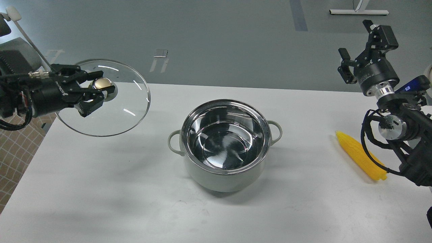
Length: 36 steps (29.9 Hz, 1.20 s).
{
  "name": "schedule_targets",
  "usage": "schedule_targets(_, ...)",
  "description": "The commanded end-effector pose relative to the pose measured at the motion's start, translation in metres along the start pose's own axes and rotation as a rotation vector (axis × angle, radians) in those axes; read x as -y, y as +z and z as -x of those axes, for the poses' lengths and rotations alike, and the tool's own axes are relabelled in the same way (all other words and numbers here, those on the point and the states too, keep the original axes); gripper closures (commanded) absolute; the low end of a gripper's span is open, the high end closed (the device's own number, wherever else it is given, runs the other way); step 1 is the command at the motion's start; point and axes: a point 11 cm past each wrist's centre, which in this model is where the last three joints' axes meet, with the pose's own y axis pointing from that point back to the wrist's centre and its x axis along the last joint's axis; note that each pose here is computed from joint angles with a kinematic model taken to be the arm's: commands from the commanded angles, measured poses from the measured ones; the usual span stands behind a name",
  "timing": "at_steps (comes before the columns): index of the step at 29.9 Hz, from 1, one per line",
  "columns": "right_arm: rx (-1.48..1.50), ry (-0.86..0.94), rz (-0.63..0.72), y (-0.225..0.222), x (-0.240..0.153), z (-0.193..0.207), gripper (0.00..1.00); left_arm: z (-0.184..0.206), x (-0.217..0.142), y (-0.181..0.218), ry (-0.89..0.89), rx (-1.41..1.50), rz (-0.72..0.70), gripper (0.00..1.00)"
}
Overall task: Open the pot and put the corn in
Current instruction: 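Lower the glass lid onto the table beside the pot and release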
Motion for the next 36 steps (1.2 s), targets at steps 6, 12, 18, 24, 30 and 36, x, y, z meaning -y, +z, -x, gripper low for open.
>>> schedule_targets(6,-0.003,0.0,0.002,0.0,-0.001,-0.001,0.0,0.074,0.004,-0.016,0.052,-0.206,-0.16,0.88)
schedule_targets(12,-0.003,0.0,0.003,0.001,-0.001,0.0,0.0,0.117,0.017,-0.001,0.087,-0.313,-0.222,0.88)
schedule_targets(18,-0.006,-0.002,0.008,0.002,-0.001,0.0,0.0,0.132,0.026,0.011,0.139,-0.316,-0.246,0.88)
schedule_targets(24,-0.004,-0.002,0.011,0.004,-0.002,0.0,0.0,0.142,0.035,0.02,0.143,-0.359,-0.258,0.87)
schedule_targets(30,-0.004,0.0,0.014,0.005,-0.003,-0.001,0.0,0.159,0.031,0.032,0.115,-0.393,-0.258,0.85)
schedule_targets(36,-0.002,-0.001,0.016,0.006,-0.004,0.0,0.0,0.164,0.035,0.037,0.121,-0.43,-0.27,0.78)
